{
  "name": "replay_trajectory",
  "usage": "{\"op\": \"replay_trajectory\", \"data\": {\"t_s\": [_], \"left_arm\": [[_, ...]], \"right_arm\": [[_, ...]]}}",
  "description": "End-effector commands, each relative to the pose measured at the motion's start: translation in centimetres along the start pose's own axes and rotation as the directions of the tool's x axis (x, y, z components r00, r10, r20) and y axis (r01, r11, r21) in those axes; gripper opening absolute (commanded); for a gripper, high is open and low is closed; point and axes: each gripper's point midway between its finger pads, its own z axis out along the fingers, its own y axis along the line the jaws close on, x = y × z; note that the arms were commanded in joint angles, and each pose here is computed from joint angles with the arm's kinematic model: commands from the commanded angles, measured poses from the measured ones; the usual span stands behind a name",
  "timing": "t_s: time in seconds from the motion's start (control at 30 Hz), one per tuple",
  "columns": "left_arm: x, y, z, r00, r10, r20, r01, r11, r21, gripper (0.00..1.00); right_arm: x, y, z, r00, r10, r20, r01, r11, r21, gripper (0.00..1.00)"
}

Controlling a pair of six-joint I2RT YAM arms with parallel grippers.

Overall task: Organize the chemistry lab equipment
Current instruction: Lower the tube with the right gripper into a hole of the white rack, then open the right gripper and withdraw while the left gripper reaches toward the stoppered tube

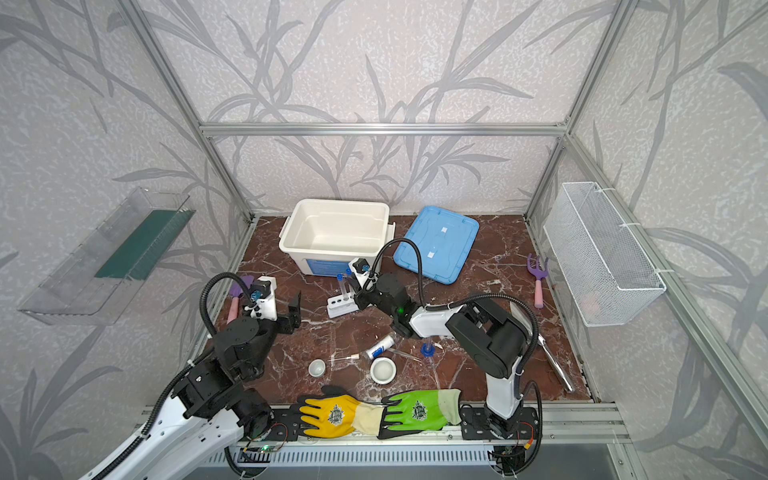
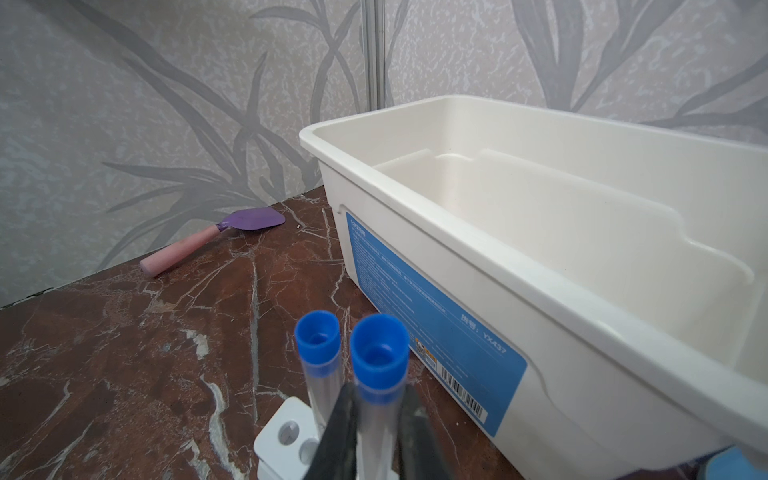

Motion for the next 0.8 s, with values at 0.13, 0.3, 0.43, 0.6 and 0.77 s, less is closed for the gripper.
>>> {"op": "replay_trajectory", "data": {"t_s": [0.13,0.3,0.43,0.6,0.77], "left_arm": [[0.1,-0.1,0.2,1.000,-0.010,0.002,0.010,1.000,0.001,0.76],[0.2,-0.2,0.2,1.000,-0.010,-0.002,0.010,1.000,0.006,0.76],[0.3,-0.2,0.3,1.000,-0.005,-0.006,0.005,1.000,0.008,0.76],[0.4,-0.3,0.4,1.000,-0.002,-0.010,0.003,1.000,0.012,0.77],[0.5,-0.5,0.4,1.000,0.004,-0.016,-0.003,1.000,0.018,0.77]], "right_arm": [[0.7,0.3,0.1,1.000,0.007,0.021,-0.008,1.000,0.016,0.10],[1.3,0.4,0.2,1.000,0.012,0.017,-0.012,1.000,0.015,0.10],[1.7,0.5,0.4,1.000,0.018,0.011,-0.018,1.000,0.011,0.10],[2.0,0.6,0.4,1.000,0.017,0.006,-0.017,1.000,0.010,0.10],[1.9,0.7,0.3,1.000,0.011,0.003,-0.011,1.000,0.011,0.12]]}}
